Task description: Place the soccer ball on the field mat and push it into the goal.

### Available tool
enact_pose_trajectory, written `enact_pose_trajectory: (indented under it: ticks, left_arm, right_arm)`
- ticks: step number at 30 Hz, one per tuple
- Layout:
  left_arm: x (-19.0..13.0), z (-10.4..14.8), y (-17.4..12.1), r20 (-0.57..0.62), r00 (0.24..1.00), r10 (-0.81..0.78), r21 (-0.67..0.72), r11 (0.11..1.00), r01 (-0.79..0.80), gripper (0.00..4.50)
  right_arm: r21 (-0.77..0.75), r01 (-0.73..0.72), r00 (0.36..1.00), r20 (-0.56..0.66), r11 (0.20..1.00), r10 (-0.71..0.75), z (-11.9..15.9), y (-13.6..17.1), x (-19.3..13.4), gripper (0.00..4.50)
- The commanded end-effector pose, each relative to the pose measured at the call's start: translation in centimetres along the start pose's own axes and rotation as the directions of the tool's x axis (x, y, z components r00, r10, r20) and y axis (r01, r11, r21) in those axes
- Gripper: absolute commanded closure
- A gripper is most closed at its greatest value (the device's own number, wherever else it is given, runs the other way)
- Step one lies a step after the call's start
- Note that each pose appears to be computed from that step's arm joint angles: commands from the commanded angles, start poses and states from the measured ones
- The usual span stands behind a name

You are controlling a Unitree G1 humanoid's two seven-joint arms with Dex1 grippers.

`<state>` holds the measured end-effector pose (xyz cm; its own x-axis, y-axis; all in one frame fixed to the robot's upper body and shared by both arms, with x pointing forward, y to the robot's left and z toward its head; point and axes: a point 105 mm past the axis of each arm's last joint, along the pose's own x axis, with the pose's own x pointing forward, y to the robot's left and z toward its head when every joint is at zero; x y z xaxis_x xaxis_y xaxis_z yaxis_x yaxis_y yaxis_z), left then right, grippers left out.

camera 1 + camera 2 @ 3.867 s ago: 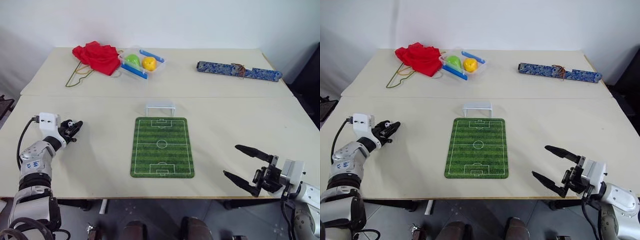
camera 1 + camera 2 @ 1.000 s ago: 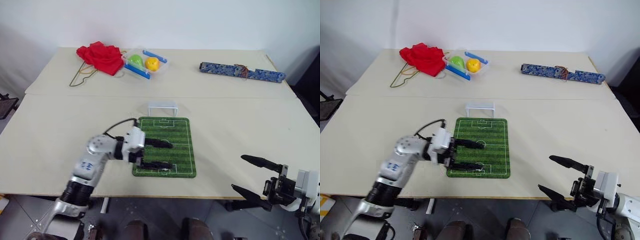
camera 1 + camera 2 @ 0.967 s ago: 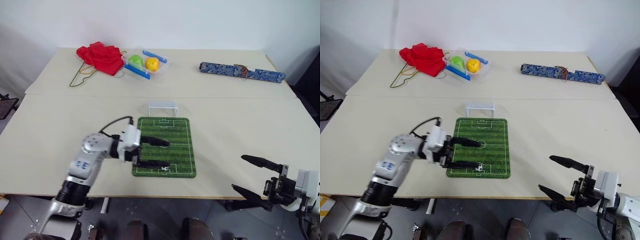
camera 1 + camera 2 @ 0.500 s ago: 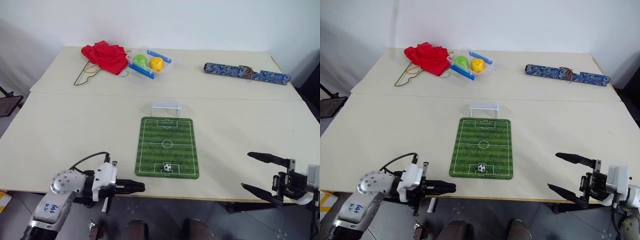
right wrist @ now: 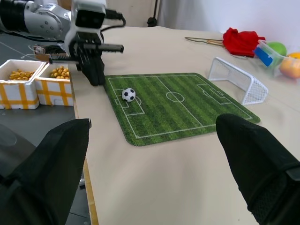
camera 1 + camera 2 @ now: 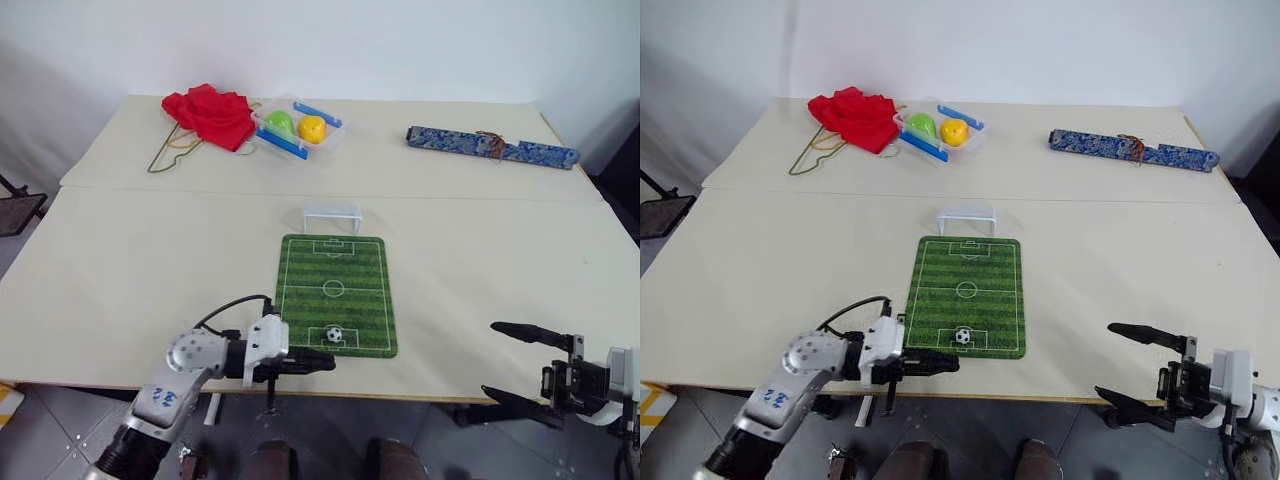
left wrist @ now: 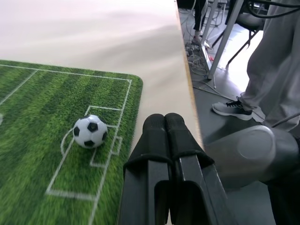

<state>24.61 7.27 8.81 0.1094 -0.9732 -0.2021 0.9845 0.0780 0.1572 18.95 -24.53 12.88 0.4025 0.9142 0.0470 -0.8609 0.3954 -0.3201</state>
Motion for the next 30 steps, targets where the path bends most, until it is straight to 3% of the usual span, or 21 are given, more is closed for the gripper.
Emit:
enact_pose_trajectory:
  ticks: [1,7,12,16,25,28,30]
  left_arm:
    - [1.3,0.2,1.5,-0.008,1.0,0.028,0.029,0.999,-0.028,4.47]
    - [2.3,0.9,5.6,0.024,0.986,0.163,0.04,0.986,-0.164,4.47]
    - [1.6,3.1,11.0,0.135,0.904,0.406,0.053,0.908,-0.416,4.47]
    - [0.1,4.1,11.9,0.199,0.887,0.416,0.061,0.898,-0.435,4.47]
    - [-10.9,6.3,11.6,0.212,0.839,0.502,0.217,0.813,-0.541,4.47]
    - [-13.8,6.1,10.6,0.16,0.834,0.528,0.219,0.805,-0.552,4.47]
    - [-16.8,4.1,9.1,0.077,0.807,0.586,0.161,0.791,-0.59,4.47]
  right_arm:
    - [-0.037,-0.02,1.0,0.016,0.999,0.02,0.5,0.9,-0.7,0.0]
    - [-0.046,0.036,0.999,0.032,0.998,-0.034,0.9,1.5,-0.5,0.0]
    - [-0.07,0.155,0.987,0.054,0.985,-0.151,1.1,0.7,-0.5,0.0]
    - [-0.09,0.3,0.952,0.086,0.95,-0.292,1.6,-0.9,-0.2,0.0]
    - [-0.087,0.441,0.895,0.106,0.893,-0.432,1.9,-3.9,-0.3,0.0]
    - [-0.085,0.458,0.886,0.124,0.885,-0.447,2.0,-4.8,-0.1,0.0]
    - [-0.082,0.449,0.889,0.142,0.89,-0.436,2.0,-5.3,0.4,0.0]
